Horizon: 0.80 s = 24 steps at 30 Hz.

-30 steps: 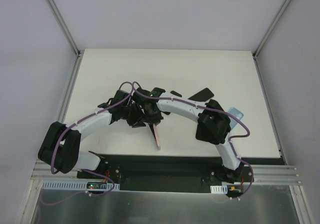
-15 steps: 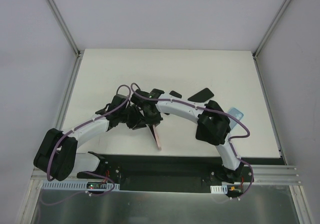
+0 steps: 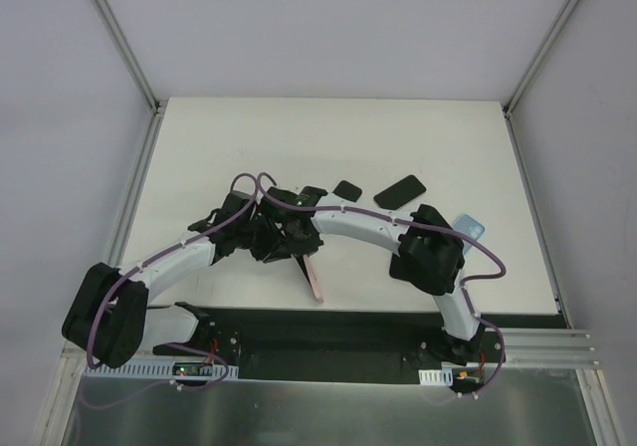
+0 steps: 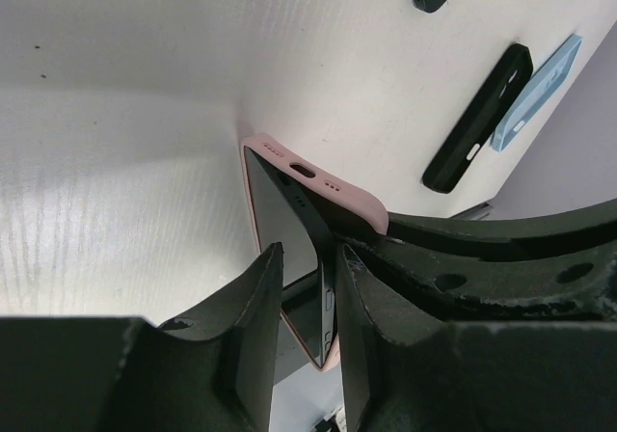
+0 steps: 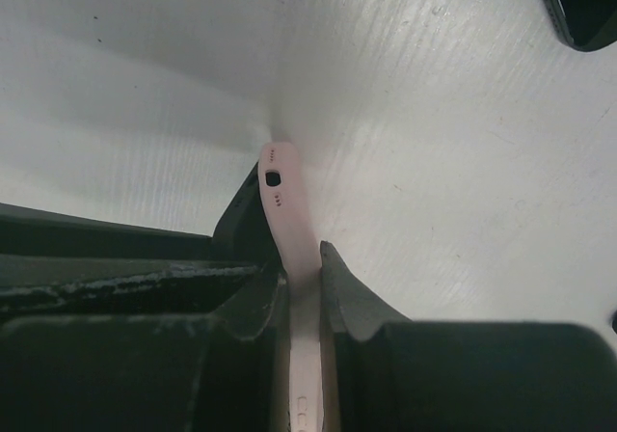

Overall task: Take the phone out of the phone case
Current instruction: Remove the phone case from the phone.

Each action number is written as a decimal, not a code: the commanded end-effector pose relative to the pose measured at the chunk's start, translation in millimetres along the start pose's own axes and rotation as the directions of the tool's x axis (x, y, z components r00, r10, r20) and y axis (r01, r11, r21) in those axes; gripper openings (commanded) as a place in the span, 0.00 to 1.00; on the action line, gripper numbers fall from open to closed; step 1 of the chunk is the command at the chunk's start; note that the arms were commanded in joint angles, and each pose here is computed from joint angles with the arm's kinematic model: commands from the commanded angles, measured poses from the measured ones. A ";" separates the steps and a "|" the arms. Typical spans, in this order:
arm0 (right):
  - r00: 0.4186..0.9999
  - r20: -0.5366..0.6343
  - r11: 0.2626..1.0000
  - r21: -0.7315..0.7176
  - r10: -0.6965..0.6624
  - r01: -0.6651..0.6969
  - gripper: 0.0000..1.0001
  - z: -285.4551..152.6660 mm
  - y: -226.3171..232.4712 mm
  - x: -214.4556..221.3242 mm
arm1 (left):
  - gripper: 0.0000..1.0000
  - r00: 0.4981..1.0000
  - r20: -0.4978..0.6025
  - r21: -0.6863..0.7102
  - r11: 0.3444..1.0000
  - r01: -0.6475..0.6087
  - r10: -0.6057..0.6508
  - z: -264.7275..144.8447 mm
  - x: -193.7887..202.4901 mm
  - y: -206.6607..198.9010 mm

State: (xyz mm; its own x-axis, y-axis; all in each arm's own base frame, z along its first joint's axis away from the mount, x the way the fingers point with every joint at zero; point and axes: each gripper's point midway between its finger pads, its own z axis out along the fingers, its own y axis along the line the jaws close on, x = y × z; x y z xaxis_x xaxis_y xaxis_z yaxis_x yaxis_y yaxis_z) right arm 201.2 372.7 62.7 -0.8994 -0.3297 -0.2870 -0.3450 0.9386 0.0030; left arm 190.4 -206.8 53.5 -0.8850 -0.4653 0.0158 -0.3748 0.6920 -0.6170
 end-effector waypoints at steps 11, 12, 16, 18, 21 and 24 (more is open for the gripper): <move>0.884 0.431 0.976 -0.191 0.179 -0.104 0.01 -106.5 15.2 -86.2 | 0.36 0.958 -0.241 -0.507 0.862 0.012 -0.155 -20.8 76.4 127.8; 0.881 0.436 0.974 -0.200 0.182 -0.103 0.02 -108.9 16.6 -87.0 | 0.37 0.960 -0.237 -0.499 0.866 0.013 -0.150 -20.1 74.2 123.9; 0.879 0.444 0.973 -0.215 0.176 -0.086 0.01 -112.0 20.7 -87.6 | 0.39 0.963 -0.227 -0.483 0.875 0.019 -0.147 -17.5 67.6 112.4; 0.877 0.449 0.973 -0.217 0.170 -0.077 0.01 -113.3 22.8 -87.6 | 0.39 0.963 -0.228 -0.479 0.878 0.015 -0.141 -15.7 65.0 108.1; 0.876 0.452 0.973 -0.219 0.168 -0.074 0.01 -114.5 24.0 -87.5 | 0.39 0.962 -0.234 -0.487 0.873 0.008 -0.140 -14.4 64.2 108.6; 0.874 0.456 0.973 -0.218 0.167 -0.072 0.01 -114.9 24.7 -87.4 | 0.37 0.959 -0.241 -0.495 0.869 0.010 -0.149 -13.0 66.0 111.6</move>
State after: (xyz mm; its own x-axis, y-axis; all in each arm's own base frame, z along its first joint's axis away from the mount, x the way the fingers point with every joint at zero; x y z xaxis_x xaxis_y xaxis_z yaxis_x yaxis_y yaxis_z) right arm 195.2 364.6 65.1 -0.8679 -0.3476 -0.3548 -0.3556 0.9336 -0.0448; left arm 180.4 -211.3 51.0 -0.8904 -0.4372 0.1270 -0.4303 0.7173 -0.5480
